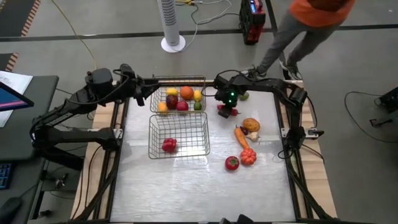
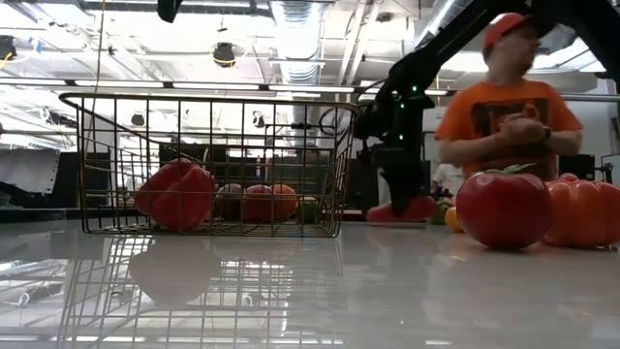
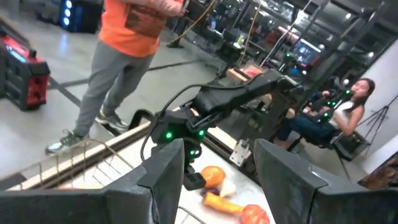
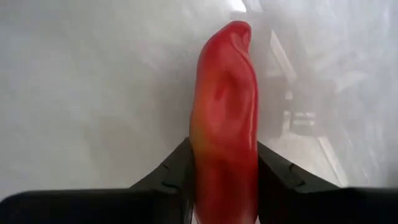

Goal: Sort produce into baskets
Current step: Put the red jalapeno pepper into the bottom mesh basket, then put the yellow jalapeno pepper into the bottom mesh basket

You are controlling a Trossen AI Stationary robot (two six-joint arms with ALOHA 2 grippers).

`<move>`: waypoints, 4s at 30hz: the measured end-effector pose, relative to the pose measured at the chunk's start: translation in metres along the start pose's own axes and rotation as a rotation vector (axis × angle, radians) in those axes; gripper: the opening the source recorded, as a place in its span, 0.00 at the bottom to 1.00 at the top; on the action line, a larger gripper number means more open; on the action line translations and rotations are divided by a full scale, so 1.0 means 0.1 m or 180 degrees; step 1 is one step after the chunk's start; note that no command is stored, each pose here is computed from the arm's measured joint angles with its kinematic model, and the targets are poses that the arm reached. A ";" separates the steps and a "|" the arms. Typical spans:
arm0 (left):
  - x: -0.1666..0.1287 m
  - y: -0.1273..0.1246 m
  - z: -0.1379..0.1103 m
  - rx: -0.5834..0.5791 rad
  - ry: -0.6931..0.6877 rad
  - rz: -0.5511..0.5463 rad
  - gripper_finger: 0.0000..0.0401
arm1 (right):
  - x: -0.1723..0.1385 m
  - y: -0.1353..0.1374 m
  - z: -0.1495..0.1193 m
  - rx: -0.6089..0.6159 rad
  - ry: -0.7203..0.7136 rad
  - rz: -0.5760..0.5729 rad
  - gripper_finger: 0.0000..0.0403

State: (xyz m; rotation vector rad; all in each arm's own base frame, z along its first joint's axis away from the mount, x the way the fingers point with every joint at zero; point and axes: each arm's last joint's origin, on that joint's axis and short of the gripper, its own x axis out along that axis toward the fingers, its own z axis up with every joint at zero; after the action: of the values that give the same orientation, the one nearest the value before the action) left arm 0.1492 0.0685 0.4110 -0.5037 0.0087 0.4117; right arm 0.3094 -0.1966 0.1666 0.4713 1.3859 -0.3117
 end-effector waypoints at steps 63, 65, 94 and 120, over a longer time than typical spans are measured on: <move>0.72 -0.22 -0.80 0.0137 0.0103 -0.1469 0.46 | -0.97 1.95 -0.16 -0.0771 -0.2536 0.1305 0.42; 0.64 -0.16 -0.85 0.0002 -0.0046 -0.1393 0.46 | -0.98 1.95 -0.17 -0.0780 -0.2509 0.1321 0.42; 0.89 -0.01 -0.56 -0.0405 0.0716 -0.0143 0.46 | -0.92 1.91 -0.13 -0.0688 -0.2473 0.1286 0.47; 0.89 -0.02 -0.53 0.0046 0.0738 -0.0478 0.46 | -0.98 1.12 -1.14 0.0671 -0.1027 0.0207 0.74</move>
State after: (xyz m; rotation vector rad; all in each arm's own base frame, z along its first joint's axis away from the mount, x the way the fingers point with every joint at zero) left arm 0.2370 0.0760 0.3562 -0.5318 0.1962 0.2047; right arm 0.2480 -0.0488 0.2655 0.6098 1.0263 -0.4623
